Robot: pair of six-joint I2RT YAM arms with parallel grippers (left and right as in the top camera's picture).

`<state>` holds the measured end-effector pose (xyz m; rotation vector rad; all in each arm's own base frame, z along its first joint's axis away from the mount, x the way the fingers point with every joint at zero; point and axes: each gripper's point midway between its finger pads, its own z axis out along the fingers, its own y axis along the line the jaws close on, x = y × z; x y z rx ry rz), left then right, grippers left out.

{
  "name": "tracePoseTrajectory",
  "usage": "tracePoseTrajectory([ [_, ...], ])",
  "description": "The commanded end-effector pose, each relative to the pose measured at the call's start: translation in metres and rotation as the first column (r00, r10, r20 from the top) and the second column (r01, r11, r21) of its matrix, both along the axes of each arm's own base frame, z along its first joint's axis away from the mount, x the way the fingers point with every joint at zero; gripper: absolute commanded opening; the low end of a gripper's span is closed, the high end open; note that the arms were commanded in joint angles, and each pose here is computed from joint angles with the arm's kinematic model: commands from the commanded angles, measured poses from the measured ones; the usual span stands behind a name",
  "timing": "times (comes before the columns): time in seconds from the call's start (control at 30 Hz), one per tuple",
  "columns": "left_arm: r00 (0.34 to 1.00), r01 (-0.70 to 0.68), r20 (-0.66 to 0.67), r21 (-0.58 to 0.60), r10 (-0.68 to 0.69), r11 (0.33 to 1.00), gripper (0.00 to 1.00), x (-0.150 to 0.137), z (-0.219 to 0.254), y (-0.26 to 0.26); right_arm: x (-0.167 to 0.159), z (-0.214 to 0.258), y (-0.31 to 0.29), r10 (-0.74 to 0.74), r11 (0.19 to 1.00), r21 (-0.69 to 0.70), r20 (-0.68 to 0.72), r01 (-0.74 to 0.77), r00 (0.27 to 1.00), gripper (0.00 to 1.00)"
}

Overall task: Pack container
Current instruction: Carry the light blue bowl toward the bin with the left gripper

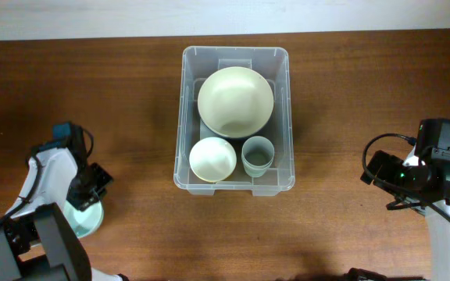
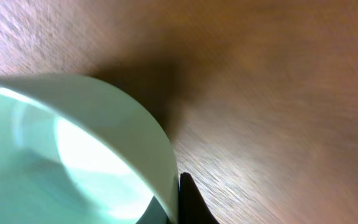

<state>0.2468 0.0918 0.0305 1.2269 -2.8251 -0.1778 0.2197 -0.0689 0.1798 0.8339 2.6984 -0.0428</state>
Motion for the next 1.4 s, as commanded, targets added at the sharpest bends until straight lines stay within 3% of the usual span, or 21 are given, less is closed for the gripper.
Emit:
tracePoseTrajectory([
  [0.0,0.972,0.147,0.176,0.049,-0.153,0.988,0.01,0.051,0.068,-0.024,0.002,0.005,-0.002,-0.007,1.000,-0.006,0.017,0.007,1.000,0.99],
  [0.1,0.917,0.268,0.283,0.086,-0.282,0.959,0.01,0.073,0.114,-0.061,0.002,0.005,-0.002,-0.007,1.000,-0.006,0.017,0.007,1.000,0.99],
  [0.23,0.737,0.535,0.400,0.145,-0.544,0.832,0.01,0.089,0.168,-0.151,0.002,0.005,-0.002,-0.007,1.000,-0.006,0.017,0.007,1.000,0.99],
  [0.33,0.628,0.653,0.405,0.189,-0.664,0.733,0.01,0.084,0.176,-0.194,0.002,0.005,-0.002,-0.007,1.000,-0.005,0.017,0.007,1.000,0.99],
  [0.47,0.509,0.733,0.362,0.294,-0.781,0.614,0.01,0.072,0.180,-0.233,0.002,0.005,-0.002,-0.007,1.000,-0.005,0.016,0.007,1.000,0.99],
  [0.7,0.329,0.821,0.388,0.333,-0.861,0.464,0.01,0.062,0.184,-0.285,0.002,0.005,-0.002,-0.007,1.000,-0.005,0.016,0.007,1.000,0.99],
  [0.83,0.268,0.862,0.378,0.316,-0.886,0.396,0.01,0.061,0.174,-0.302,0.002,0.005,-0.002,-0.007,1.000,-0.005,0.016,0.007,1.000,0.99],
  [1.13,0.256,0.918,0.292,0.225,-0.921,0.327,0.01,0.069,0.117,-0.322,0.002,0.005,-0.002,-0.007,1.000,-0.005,0.016,0.007,1.000,0.99],
  [1.37,0.261,0.932,0.254,0.185,-0.931,0.312,0.02,0.069,0.095,-0.326,0.002,0.005,-0.002,-0.007,1.000,-0.005,0.015,0.007,1.000,0.99],
])
